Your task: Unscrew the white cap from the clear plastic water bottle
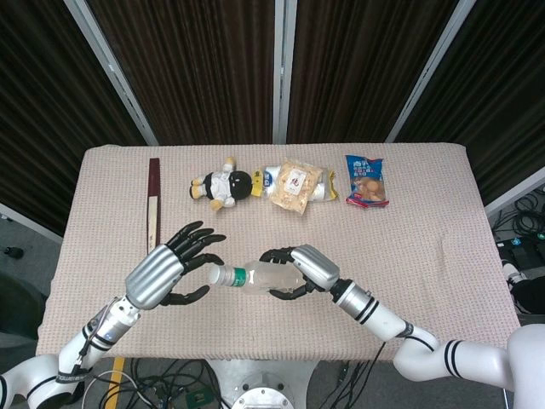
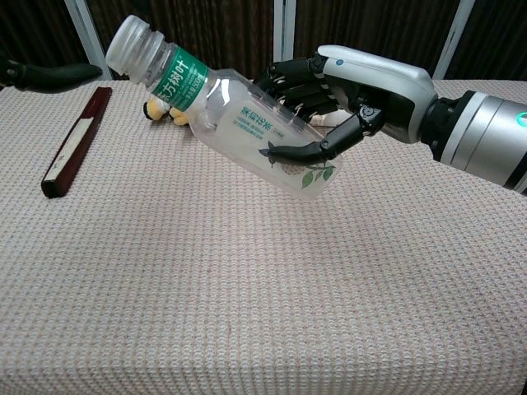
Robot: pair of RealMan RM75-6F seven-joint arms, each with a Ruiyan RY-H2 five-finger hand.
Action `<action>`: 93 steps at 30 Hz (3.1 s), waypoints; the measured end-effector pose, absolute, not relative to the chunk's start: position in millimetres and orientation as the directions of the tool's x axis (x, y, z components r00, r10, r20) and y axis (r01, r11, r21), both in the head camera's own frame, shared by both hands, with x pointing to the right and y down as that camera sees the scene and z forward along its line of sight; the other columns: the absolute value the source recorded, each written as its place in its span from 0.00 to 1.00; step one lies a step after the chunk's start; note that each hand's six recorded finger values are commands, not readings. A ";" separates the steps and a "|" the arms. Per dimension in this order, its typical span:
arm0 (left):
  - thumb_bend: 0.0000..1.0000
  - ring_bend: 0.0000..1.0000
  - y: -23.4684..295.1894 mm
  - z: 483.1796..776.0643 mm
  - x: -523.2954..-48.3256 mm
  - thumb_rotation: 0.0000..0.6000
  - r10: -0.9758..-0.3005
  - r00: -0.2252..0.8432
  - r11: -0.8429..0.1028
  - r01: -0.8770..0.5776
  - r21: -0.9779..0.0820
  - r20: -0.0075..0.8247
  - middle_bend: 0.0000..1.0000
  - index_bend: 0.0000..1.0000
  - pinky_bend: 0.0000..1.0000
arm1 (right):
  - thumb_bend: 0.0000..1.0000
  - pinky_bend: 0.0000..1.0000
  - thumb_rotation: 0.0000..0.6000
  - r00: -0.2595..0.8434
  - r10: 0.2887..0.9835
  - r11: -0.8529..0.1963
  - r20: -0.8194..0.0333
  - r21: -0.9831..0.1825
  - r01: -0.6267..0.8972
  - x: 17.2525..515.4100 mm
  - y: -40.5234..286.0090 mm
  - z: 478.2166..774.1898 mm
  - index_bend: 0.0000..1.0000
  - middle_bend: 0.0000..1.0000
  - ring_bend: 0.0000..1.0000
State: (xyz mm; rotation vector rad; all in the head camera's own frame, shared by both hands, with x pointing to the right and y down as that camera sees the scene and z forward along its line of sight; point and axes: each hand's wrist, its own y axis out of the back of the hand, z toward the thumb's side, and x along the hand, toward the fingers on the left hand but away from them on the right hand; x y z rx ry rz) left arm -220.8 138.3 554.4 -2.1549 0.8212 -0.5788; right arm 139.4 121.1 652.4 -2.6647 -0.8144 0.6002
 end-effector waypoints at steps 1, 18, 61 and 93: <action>0.32 0.07 138.3 554.3 -220.3 1.00 -0.707 0.693 -0.517 -0.371 -0.772 0.140 0.11 0.33 0.04 | 0.40 0.55 1.00 0.753 0.583 -0.798 -0.303 -0.386 0.463 139.6 121.4 652.4 0.66 0.55 0.41; 0.32 0.07 136.7 554.8 -214.9 1.00 -0.705 0.695 -0.521 -0.373 -0.768 0.140 0.11 0.39 0.04 | 0.40 0.55 1.00 0.753 0.585 -0.798 -0.302 -0.378 0.468 138.9 120.5 652.6 0.66 0.55 0.42; 0.33 0.07 134.7 664.6 -282.9 1.00 -0.752 0.407 -0.574 -0.015 -0.819 0.519 0.11 0.30 0.03 | 0.41 0.56 1.00 0.637 0.648 -0.711 -0.417 -0.632 0.309 222.2 85.7 625.9 0.65 0.57 0.44; 0.16 0.03 117.1 577.8 -381.3 1.00 -0.920 0.161 -0.387 -0.226 -0.894 0.357 0.05 0.13 0.04 | 0.20 0.11 1.00 0.530 0.642 -0.631 -0.554 -0.774 -0.045 195.3 103.6 695.1 0.00 0.09 0.00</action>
